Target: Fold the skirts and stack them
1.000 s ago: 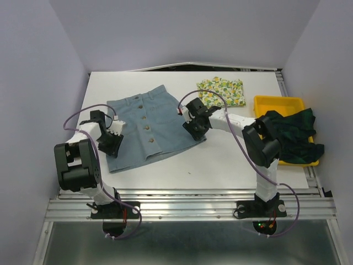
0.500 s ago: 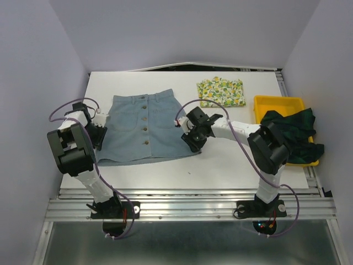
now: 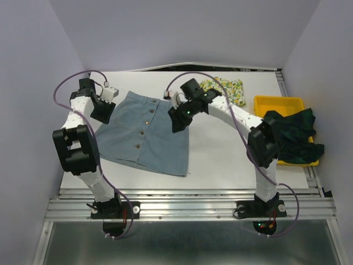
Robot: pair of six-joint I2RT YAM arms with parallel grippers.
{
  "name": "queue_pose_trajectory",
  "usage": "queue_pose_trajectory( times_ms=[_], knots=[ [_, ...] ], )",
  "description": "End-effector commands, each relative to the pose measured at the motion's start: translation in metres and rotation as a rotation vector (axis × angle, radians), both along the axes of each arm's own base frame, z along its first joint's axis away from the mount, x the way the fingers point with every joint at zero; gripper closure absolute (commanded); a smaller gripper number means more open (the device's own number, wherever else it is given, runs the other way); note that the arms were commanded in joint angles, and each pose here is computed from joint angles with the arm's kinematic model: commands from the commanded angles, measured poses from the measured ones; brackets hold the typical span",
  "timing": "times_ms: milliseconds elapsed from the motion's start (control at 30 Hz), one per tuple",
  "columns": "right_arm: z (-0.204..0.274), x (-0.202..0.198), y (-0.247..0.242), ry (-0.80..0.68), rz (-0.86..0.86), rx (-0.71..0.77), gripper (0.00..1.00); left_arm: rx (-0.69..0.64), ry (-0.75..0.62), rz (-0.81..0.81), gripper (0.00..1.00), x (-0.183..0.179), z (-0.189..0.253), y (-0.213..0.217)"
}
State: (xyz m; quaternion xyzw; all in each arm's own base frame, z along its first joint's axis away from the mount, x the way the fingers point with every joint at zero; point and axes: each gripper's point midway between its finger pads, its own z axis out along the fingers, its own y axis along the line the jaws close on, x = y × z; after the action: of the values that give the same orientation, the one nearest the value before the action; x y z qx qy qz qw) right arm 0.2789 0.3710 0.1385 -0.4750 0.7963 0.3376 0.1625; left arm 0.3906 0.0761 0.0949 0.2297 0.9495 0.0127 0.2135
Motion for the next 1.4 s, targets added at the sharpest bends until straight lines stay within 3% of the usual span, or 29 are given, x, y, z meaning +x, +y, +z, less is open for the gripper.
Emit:
queue_pose_trajectory(
  times_ms=[0, 233, 400, 500, 667, 733, 867, 967, 1133, 1267, 1367],
  knots=[
    [-0.010, 0.088, -0.034, -0.180, -0.184, -0.107, 0.54, -0.002, -0.116, 0.033, 0.42, -0.007, 0.041, 0.002],
    [-0.081, 0.095, -0.030, -0.140, -0.157, -0.190, 0.55, -0.083, -0.030, 0.038, 0.42, -0.041, 0.007, -0.016],
    [-0.126, 0.087, -0.062, -0.173, -0.163, -0.321, 0.58, -0.116, 0.079, 0.062, 0.43, -0.068, -0.036, -0.023],
    [-0.143, 0.057, -0.083, -0.118, -0.127, -0.394, 0.61, -0.144, 0.145, 0.081, 0.46, -0.071, -0.060, -0.028],
    [-0.167, -0.056, -0.103, 0.039, 0.059, -0.474, 0.63, -0.165, 0.177, 0.064, 0.48, -0.046, -0.082, -0.044],
    [-0.167, -0.106, -0.092, 0.066, 0.175, -0.474, 0.64, -0.157, 0.151, 0.027, 0.48, -0.028, -0.079, -0.058],
    [-0.149, -0.167, -0.065, 0.144, 0.286, -0.394, 0.62, -0.121, 0.135, -0.029, 0.48, 0.001, -0.084, -0.083],
    [-0.120, -0.158, -0.031, 0.137, 0.274, -0.291, 0.58, -0.116, 0.091, -0.028, 0.46, 0.032, -0.079, -0.090],
    [-0.062, -0.067, -0.023, -0.062, 0.101, -0.195, 0.53, -0.165, -0.111, -0.045, 0.40, 0.089, -0.017, -0.099],
    [-0.036, -0.018, -0.062, -0.226, 0.044, -0.211, 0.50, -0.192, -0.153, -0.085, 0.40, 0.091, 0.018, -0.106],
    [-0.046, -0.016, -0.088, -0.297, 0.062, -0.309, 0.50, -0.167, -0.122, -0.128, 0.43, 0.075, 0.023, -0.116]
  ],
)
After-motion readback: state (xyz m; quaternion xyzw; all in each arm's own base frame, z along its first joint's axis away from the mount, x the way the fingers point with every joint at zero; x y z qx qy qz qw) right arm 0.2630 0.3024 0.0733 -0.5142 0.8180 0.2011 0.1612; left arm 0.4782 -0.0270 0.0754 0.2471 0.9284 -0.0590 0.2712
